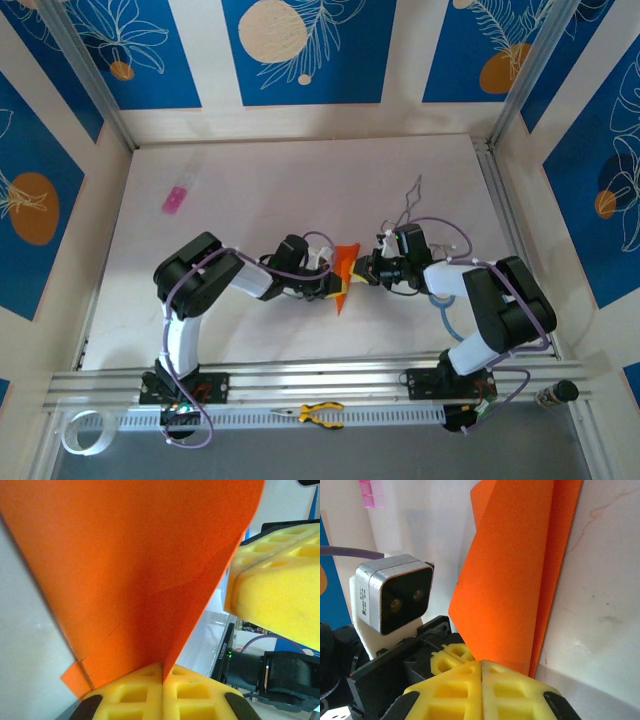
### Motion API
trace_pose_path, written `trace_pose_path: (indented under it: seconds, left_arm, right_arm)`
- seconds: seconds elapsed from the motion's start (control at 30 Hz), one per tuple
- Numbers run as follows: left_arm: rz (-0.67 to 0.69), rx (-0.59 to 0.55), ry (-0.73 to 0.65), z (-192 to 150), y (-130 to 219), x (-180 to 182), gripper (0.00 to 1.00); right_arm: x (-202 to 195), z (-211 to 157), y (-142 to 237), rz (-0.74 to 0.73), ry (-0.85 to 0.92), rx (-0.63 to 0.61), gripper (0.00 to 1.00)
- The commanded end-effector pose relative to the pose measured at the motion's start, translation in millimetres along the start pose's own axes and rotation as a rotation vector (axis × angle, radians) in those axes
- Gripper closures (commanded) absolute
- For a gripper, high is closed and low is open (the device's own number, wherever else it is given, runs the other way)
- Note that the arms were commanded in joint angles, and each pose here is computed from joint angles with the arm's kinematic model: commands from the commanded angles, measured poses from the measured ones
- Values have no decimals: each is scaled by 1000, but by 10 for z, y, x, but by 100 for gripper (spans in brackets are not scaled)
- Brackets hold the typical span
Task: Fold a paper plane with a square sheet of paper (pick it up from the middle)
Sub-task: Fold the wing for the fifth time at the center of the table.
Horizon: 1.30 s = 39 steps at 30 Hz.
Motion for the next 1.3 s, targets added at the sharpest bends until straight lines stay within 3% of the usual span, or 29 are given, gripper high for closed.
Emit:
trace_pose_path:
  seconds: [0.0, 1.27]
  left_arm:
    - [-17, -11, 8, 16, 45, 28, 100]
    - [-22, -91, 46, -8, 177, 122, 100]
  right_arm:
    - [126, 39, -8, 37, 51, 3, 92]
    - [109, 15, 19, 55, 89, -6, 92]
Point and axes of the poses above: each hand's point on the last joint's axis, 136 mm out from that joint toward the fingers, its own y axis back along the fingers, its own x axis along the line the jaws close on, z = x × y, the point moved 3 cm from there along y, back along the fingers, and after that the axes turned 5 degrees about -y, right-handed, at the moved point
